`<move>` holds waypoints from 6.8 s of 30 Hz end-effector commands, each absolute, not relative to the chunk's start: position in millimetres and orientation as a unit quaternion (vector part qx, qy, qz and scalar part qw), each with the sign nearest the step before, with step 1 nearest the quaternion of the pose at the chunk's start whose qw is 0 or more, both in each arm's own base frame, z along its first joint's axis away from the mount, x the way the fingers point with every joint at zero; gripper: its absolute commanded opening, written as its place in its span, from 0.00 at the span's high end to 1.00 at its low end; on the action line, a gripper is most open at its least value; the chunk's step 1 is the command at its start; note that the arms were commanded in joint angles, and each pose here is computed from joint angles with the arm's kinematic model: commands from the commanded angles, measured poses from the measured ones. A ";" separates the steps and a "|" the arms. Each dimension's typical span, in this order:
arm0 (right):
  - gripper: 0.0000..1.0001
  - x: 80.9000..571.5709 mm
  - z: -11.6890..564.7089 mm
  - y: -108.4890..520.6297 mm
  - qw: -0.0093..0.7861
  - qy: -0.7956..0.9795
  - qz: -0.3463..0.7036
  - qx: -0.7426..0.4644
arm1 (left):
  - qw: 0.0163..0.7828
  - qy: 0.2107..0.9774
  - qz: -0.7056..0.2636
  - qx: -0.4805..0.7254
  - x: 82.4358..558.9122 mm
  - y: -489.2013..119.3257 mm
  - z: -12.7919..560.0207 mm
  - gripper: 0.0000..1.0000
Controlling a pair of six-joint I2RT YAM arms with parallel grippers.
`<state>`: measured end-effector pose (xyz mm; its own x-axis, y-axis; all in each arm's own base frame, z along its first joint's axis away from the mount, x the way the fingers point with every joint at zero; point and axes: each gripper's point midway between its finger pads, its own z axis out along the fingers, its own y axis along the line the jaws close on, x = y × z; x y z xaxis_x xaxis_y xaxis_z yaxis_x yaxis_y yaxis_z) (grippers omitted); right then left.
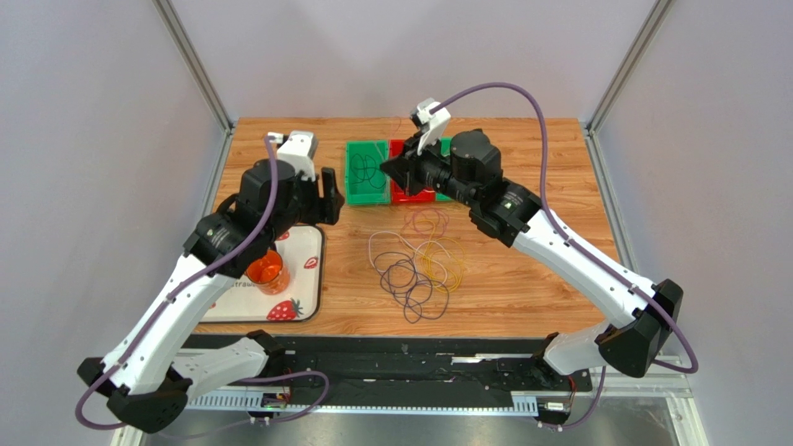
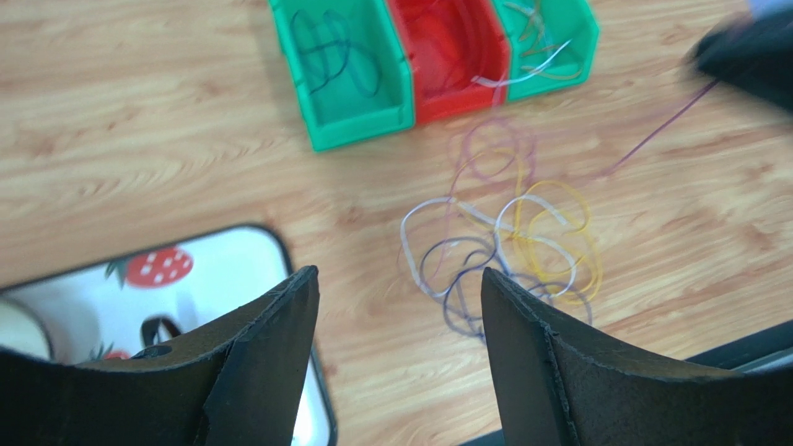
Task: Untangle the cables
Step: Pick up the cable at the center of the board, then place the cable in the bin.
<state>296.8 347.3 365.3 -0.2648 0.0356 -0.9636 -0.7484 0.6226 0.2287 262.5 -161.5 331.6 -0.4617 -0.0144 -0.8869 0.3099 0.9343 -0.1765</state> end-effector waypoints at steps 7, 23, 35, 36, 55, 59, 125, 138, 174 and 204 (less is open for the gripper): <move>1.00 317.8 459.7 340.7 0.634 0.655 0.351 -0.214 | 0.482 0.872 -0.080 0.031 210.5 -92.9 268.3 0.28; 1.00 394.1 543.4 292.8 0.738 0.624 0.237 -0.100 | 0.456 0.887 -0.061 0.033 203.2 -86.8 233.0 0.34; 1.00 433.6 571.5 231.1 0.773 0.606 0.188 -0.032 | 0.444 0.894 -0.046 0.039 207.9 -87.4 227.5 0.34; 1.00 438.8 565.3 227.7 0.770 0.611 0.182 -0.029 | 0.443 0.894 -0.046 0.040 207.8 -87.8 226.6 0.34; 1.00 510.1 489.1 161.9 0.734 0.673 0.074 0.048 | 0.430 0.900 -0.044 0.048 209.8 -91.7 220.4 0.37; 1.00 521.3 474.7 151.8 0.726 0.682 0.053 0.071 | 0.430 0.900 -0.043 0.048 210.0 -91.7 220.2 0.37; 1.00 536.8 244.1 189.4 0.515 0.843 0.155 0.031 | 0.414 0.909 -0.029 0.053 213.1 -92.9 211.8 0.40; 1.00 548.0 179.4 198.9 0.455 0.877 0.149 0.021 | 0.414 0.908 -0.028 0.054 213.1 -92.5 212.2 0.40; 0.60 534.0 172.8 180.6 0.383 0.913 0.131 0.050 | 0.420 0.905 -0.037 0.051 211.0 -92.7 216.0 0.41; 0.52 384.9 191.2 233.9 0.338 0.914 0.224 0.015 | 0.412 0.896 -0.152 0.061 230.7 -152.9 230.9 0.40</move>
